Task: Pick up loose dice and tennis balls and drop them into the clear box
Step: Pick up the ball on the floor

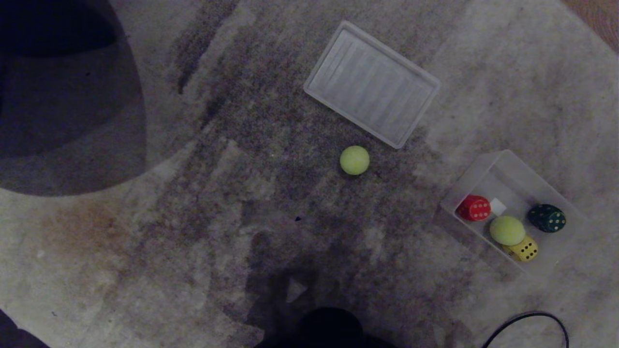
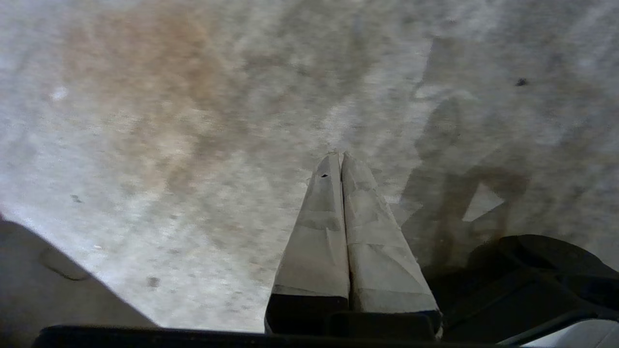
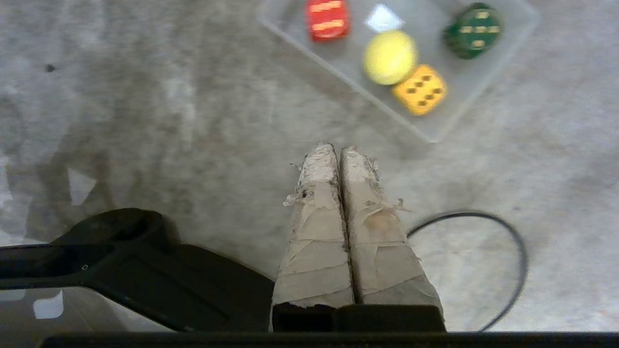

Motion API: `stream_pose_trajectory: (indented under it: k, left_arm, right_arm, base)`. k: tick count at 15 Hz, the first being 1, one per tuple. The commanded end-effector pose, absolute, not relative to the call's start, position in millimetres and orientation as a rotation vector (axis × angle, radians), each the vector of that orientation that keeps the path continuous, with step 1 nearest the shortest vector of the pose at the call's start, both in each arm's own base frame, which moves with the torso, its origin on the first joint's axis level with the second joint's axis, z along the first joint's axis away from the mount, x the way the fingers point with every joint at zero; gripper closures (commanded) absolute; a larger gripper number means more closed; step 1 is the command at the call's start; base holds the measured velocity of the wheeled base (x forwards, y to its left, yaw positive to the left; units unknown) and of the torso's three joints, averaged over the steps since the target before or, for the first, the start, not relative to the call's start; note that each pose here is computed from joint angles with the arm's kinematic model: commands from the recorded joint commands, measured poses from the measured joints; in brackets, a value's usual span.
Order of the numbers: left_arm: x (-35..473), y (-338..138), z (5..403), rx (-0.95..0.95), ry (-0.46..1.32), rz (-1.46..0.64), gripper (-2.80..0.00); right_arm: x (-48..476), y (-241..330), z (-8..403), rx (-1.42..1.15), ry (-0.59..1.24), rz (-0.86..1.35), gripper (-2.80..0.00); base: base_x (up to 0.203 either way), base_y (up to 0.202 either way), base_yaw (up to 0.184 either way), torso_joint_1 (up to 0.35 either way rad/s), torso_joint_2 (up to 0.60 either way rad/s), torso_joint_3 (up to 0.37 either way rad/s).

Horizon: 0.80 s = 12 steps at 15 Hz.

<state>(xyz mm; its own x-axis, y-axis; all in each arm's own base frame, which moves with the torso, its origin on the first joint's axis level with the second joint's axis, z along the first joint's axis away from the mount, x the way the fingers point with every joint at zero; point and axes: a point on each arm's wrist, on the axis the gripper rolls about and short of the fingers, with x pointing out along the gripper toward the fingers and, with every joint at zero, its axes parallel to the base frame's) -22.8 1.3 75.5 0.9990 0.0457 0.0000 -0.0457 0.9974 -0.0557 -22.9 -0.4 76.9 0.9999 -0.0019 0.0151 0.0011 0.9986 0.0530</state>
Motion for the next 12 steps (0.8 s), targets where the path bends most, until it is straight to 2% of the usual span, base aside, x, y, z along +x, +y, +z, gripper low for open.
stream_pose_trajectory:
  k: [1,12]
  left_arm:
    - [-22.6,1.3,75.1,-0.055,0.002,0.046,0.0]
    - [-22.6,1.3,75.1,-0.055,0.002,0.046,0.0]
  right_arm:
    - [-22.5,-0.4,76.2,0.054,-0.011,-0.001,0.0]
    - [-22.6,-0.4,76.0,0.052,-0.006,0.0,0.0]
  base:
    - [0.0,0.144,0.006,0.002,0.0,0.001]
    - [0.0,0.006,0.008,0.001,0.0,0.0]
